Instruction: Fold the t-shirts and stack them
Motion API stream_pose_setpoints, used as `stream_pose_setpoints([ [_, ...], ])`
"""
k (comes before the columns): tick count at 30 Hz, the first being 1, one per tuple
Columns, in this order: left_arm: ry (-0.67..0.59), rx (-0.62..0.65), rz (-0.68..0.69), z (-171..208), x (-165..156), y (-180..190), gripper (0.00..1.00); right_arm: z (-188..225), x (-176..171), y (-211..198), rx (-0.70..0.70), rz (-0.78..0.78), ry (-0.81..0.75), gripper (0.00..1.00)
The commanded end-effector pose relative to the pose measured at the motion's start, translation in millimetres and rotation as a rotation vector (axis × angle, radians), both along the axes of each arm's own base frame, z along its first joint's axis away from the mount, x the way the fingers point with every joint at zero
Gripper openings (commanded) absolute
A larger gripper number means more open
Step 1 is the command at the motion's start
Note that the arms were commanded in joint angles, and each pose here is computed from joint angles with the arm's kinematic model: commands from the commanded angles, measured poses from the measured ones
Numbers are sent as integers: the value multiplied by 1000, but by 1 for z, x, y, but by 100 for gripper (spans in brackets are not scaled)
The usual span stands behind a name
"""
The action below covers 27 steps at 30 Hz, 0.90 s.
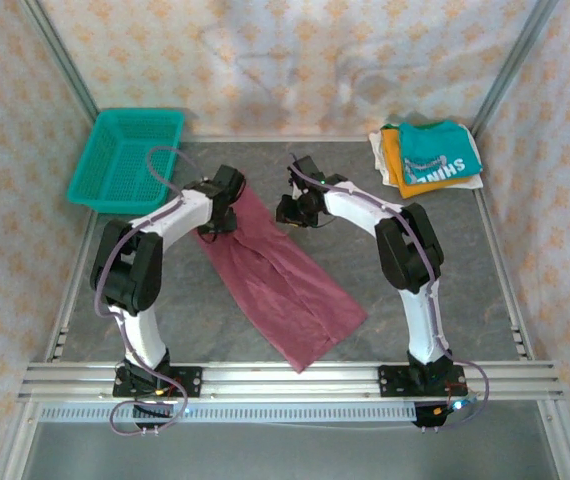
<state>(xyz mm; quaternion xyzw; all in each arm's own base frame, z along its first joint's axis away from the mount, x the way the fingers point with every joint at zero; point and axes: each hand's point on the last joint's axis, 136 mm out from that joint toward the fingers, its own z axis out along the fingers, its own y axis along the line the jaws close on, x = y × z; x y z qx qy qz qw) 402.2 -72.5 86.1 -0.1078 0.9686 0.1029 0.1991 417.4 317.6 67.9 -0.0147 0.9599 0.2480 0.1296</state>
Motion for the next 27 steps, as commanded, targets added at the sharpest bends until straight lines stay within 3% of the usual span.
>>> stream_pose_setpoints([
  [1, 24, 220, -7, 58, -16, 29, 42, 15, 10, -1, 15, -13, -27, 31],
  [5, -54, 14, -6, 66, -17, 15, 40, 16, 14, -1, 9, -15, -34, 32],
  [8, -130, -65, 70, 69, -16, 28, 40, 16, 19, 3, 11, -5, -37, 33],
  [12, -132, -201, 151, 40, -5, 47, 40, 11, 33, 18, 21, 45, -44, 38],
  [22, -74, -225, 200, -14, 14, 44, 37, -33, 58, 63, 28, 186, -1, 48],
  [24, -66, -235, 212, -23, 15, 45, 37, -41, 57, 68, 23, 207, 13, 45],
  [27, -63, -220, 211, -30, 20, 47, 37, -49, 61, 66, 5, 180, 14, 23],
])
